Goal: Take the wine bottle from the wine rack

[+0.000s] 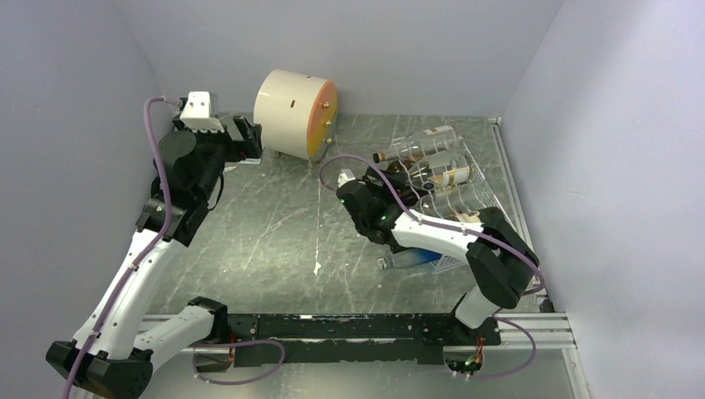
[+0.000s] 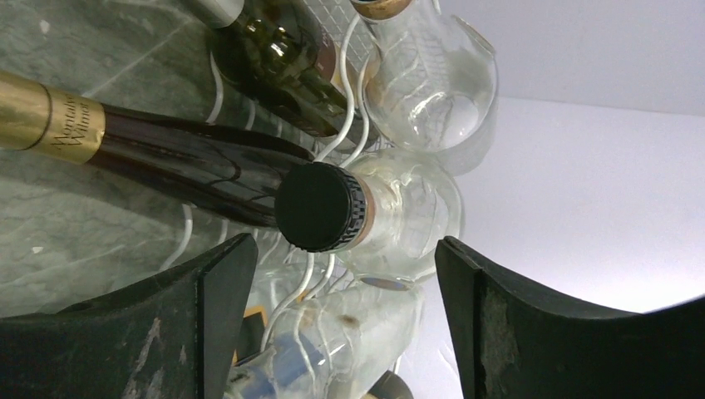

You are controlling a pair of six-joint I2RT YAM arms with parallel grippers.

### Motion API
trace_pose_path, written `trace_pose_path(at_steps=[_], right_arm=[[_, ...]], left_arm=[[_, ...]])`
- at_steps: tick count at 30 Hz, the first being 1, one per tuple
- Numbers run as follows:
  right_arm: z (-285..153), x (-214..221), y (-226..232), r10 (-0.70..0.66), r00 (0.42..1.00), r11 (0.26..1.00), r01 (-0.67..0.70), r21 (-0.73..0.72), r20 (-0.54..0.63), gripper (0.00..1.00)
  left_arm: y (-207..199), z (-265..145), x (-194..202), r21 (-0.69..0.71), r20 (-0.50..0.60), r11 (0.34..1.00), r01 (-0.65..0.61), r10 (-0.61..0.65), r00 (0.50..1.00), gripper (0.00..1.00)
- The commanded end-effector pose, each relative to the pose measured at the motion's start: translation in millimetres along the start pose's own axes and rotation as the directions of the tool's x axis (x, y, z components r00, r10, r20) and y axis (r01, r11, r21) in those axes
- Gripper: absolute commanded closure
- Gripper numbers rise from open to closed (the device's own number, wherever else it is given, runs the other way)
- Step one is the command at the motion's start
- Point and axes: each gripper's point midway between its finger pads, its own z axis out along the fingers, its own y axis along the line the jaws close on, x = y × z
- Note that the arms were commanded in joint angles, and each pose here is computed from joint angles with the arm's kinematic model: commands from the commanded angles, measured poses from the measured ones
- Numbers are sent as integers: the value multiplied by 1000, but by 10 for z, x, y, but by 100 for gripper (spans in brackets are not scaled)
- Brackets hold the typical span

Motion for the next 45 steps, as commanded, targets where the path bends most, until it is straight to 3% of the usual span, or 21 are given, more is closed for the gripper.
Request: trace_pose_path(at_steps=[1,20,27,36,43,45], right_arm=[[119,-47,-153,-9,997,999,6,39,73,20],[378,-48,-220,-48,995,995,40,91,91,32],[332,-25,-300,-40,996,992,29,127,83,51],[-20,-42,-692,70,985,980,-97,172,158,78],[-205,-45,-1008,223,955,959,-251,135,195,100],[-259,-54,-1086,286,936,944,-312,108,208,100]], left_arm=[[-14,-9,-83,4,36,1000,13,-13,999,1],[-32,56,2,10,6,1000,11,-11,1000,1],[-30,75,32,8,-2,1000,10,-10,1000,1],[-35,93,50,11,-8,1000,10,-10,1000,1],[-35,141,120,7,-31,1000,8,-8,999,1],[-35,159,141,6,-37,1000,6,-6,999,1]])
